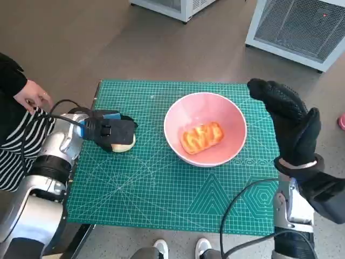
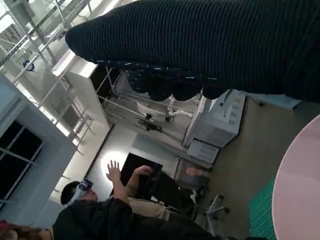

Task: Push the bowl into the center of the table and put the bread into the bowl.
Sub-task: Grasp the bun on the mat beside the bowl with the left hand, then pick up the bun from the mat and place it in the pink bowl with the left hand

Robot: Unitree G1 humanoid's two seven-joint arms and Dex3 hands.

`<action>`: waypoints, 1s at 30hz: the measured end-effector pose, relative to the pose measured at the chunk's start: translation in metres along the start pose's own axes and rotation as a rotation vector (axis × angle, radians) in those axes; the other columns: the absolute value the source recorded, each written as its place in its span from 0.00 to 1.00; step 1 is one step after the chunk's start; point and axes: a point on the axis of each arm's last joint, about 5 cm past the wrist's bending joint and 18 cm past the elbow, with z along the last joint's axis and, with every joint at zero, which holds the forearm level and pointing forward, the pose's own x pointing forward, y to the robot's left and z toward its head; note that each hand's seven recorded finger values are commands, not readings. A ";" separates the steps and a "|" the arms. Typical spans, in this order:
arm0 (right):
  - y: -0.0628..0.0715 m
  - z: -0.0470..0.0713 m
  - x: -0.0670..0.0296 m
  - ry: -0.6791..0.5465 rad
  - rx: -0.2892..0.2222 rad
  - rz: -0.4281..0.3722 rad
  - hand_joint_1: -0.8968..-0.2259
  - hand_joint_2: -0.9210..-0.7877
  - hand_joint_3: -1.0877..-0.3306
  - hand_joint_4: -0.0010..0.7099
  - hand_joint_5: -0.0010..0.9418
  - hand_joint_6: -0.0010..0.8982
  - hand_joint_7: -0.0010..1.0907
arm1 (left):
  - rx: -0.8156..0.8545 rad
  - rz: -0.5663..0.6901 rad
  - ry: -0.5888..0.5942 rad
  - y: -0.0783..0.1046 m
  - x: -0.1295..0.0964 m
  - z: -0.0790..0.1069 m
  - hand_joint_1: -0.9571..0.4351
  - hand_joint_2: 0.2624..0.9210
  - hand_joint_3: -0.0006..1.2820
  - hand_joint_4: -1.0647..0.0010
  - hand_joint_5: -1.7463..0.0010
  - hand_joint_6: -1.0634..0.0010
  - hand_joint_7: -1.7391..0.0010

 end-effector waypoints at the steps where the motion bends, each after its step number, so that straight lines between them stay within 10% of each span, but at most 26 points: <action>1: 0.000 0.000 0.0000 0.000 0.000 0.000 0.29 0.00 0.56 0.27 0.00 0.12 0.38 | 0.005 0.000 0.005 0.000 0.000 0.000 0.75 0.89 0.02 0.39 0.95 0.27 0.94; 3: 0.000 0.000 -0.0001 0.001 -0.001 0.000 0.29 0.00 0.56 0.27 0.00 0.12 0.37 | 0.011 0.003 0.009 0.000 0.000 0.000 0.75 0.90 0.02 0.29 0.91 0.23 0.92; 4: 0.000 0.000 -0.0001 0.001 -0.001 0.000 0.29 0.00 0.56 0.27 0.00 0.12 0.37 | 0.014 0.004 0.010 -0.001 0.000 0.000 0.73 0.94 0.04 0.32 0.70 0.31 0.71; 8: 0.000 0.000 -0.0001 0.002 -0.002 0.001 0.29 0.00 0.56 0.27 0.00 0.12 0.37 | 0.020 0.013 0.005 0.000 0.000 0.000 0.70 0.99 0.06 0.34 0.39 0.41 0.42; 30: 0.001 -0.003 -0.0008 0.009 0.007 -0.004 0.30 0.00 0.56 0.27 0.00 0.12 0.37 | -0.043 0.370 -0.368 0.051 -0.065 0.008 0.69 0.99 0.04 0.34 0.34 0.37 0.36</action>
